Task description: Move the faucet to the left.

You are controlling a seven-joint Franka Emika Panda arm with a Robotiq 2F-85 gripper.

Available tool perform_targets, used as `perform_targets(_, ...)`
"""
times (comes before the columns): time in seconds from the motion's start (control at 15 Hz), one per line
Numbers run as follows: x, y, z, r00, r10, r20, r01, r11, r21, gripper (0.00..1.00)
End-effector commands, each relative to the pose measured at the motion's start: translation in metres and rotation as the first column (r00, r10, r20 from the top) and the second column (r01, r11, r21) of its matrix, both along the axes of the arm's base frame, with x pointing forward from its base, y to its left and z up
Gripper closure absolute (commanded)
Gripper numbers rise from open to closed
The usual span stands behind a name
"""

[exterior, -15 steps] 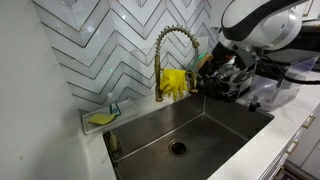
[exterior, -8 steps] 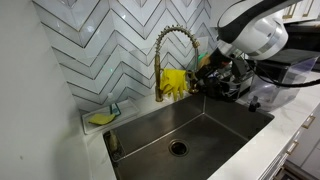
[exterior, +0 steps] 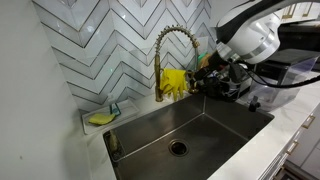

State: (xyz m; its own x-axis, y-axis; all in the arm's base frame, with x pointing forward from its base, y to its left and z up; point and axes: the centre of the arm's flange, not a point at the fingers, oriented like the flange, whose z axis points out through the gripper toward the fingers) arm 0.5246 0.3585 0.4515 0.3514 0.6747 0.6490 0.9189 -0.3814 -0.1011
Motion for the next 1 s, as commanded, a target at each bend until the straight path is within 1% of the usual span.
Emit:
perform_targets(0.0,0.005,0.003,-0.008,0.999,0.043,0.026,-0.045,0.997,0.061,0.32)
perform_targets(0.2,0.007,0.006,-0.010,0.998,0.064,0.030,-0.066,0.995,0.073,0.56)
perform_targets(0.33,0.008,0.006,-0.012,0.997,0.069,0.033,-0.071,0.995,0.063,0.72)
perform_targets(0.47,0.008,0.005,-0.013,0.997,0.068,0.029,-0.069,0.997,0.044,0.85)
perform_targets(0.53,0.008,0.005,-0.013,0.997,0.068,0.028,-0.069,0.997,0.036,0.89)
perform_targets(0.73,0.007,0.003,-0.013,0.997,0.067,0.030,-0.067,0.997,0.026,0.89)
perform_targets(0.93,0.006,0.002,-0.022,0.998,0.061,0.016,-0.061,0.998,0.024,0.89)
